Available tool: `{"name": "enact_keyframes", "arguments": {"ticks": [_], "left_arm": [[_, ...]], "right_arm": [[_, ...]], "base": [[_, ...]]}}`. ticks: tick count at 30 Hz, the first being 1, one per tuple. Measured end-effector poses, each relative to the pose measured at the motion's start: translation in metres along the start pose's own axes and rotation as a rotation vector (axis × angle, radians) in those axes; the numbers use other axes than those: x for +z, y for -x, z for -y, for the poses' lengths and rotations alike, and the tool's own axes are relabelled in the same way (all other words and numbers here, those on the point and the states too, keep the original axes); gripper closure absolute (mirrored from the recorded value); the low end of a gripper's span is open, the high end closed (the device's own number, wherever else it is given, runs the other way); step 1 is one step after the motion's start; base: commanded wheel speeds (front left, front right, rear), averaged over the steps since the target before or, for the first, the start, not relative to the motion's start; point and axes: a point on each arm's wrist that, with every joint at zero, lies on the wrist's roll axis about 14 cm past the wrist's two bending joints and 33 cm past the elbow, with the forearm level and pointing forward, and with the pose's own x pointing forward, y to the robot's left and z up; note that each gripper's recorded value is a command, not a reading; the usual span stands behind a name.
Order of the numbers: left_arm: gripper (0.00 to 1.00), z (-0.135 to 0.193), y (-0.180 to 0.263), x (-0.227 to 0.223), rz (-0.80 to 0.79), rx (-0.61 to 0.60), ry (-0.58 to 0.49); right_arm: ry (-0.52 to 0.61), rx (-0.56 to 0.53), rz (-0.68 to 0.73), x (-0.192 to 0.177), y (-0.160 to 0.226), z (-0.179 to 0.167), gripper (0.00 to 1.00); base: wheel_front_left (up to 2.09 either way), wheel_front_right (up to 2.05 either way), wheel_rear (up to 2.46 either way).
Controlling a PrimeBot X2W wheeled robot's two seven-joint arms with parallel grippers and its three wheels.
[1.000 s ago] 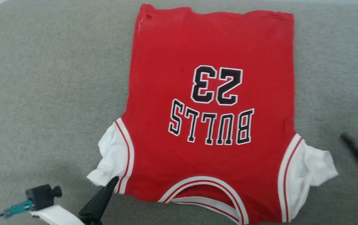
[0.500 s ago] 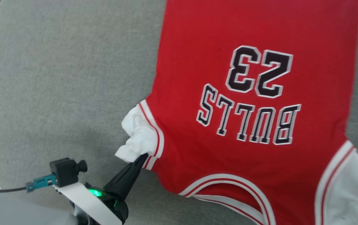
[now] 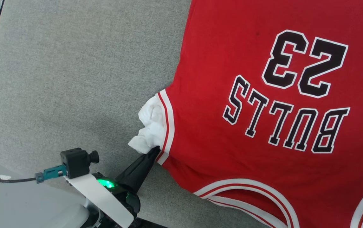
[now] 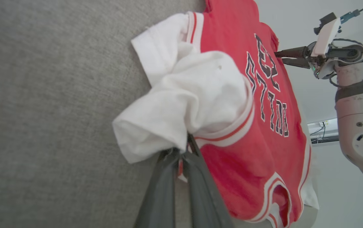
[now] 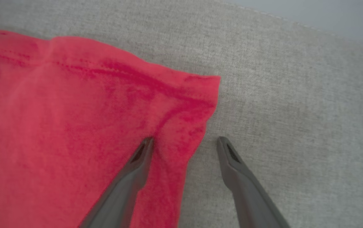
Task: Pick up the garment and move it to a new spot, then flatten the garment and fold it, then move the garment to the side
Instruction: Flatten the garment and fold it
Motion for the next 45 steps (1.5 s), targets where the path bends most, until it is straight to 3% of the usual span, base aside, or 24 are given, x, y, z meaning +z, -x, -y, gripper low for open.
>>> {"name": "enact_keyframes", "arguments": {"ticks": [2, 3, 4, 5, 6, 12, 19, 28, 39, 45], "left_arm": [[1.0, 0.001, -0.003, 0.0, -0.003, -0.006, -0.003], [1.0, 0.002, -0.005, 0.001, -0.002, -0.01, -0.005], [1.0, 0.002, -0.006, 0.002, -0.002, -0.013, -0.006], [1.0, 0.003, -0.007, 0.002, -0.003, -0.015, -0.006], [1.0, 0.002, -0.008, 0.002, -0.004, -0.016, -0.007], [1.0, 0.005, -0.007, 0.013, 0.032, -0.026, -0.024], [1.0, 0.009, 0.007, 0.024, 0.082, -0.036, -0.035], [1.0, 0.02, 0.022, 0.025, 0.109, -0.076, -0.046], [1.0, 0.032, 0.028, 0.03, 0.138, -0.12, -0.061], [1.0, 0.034, 0.028, 0.034, 0.15, -0.126, -0.065]], "right_arm": [[-0.007, 0.002, -0.016, -0.002, -0.002, 0.0, 0.0], [-0.006, 0.003, -0.016, -0.003, -0.002, 0.0, 0.1], [-0.007, 0.003, -0.015, -0.003, -0.002, 0.0, 0.58], [-0.011, 0.005, -0.007, -0.002, -0.002, 0.001, 0.84], [-0.017, 0.007, 0.004, -0.001, -0.002, 0.001, 1.0], [-0.028, 0.033, 0.053, -0.001, 0.013, 0.002, 1.0], [0.047, 0.048, 0.077, -0.022, 0.062, 0.015, 1.0], [0.034, 0.144, -0.027, -0.134, 0.124, 0.024, 1.0], [-0.035, 0.339, -0.266, -0.305, 0.198, -0.039, 1.0], [-0.032, 0.415, -0.268, -0.324, 0.205, -0.07, 1.0]], "base": [[0.0, 0.0, 0.0], [0.0, 0.0, 0.0], [0.0, 0.0, 0.0], [0.0, 0.0, 0.0], [0.0, 0.0, 0.0], [0.0, 0.0, 0.0], [0.0, 0.0, 0.0], [0.0, 0.0, 0.0], [0.0, 0.0, 0.0], [0.0, 0.0, 0.0]]}}
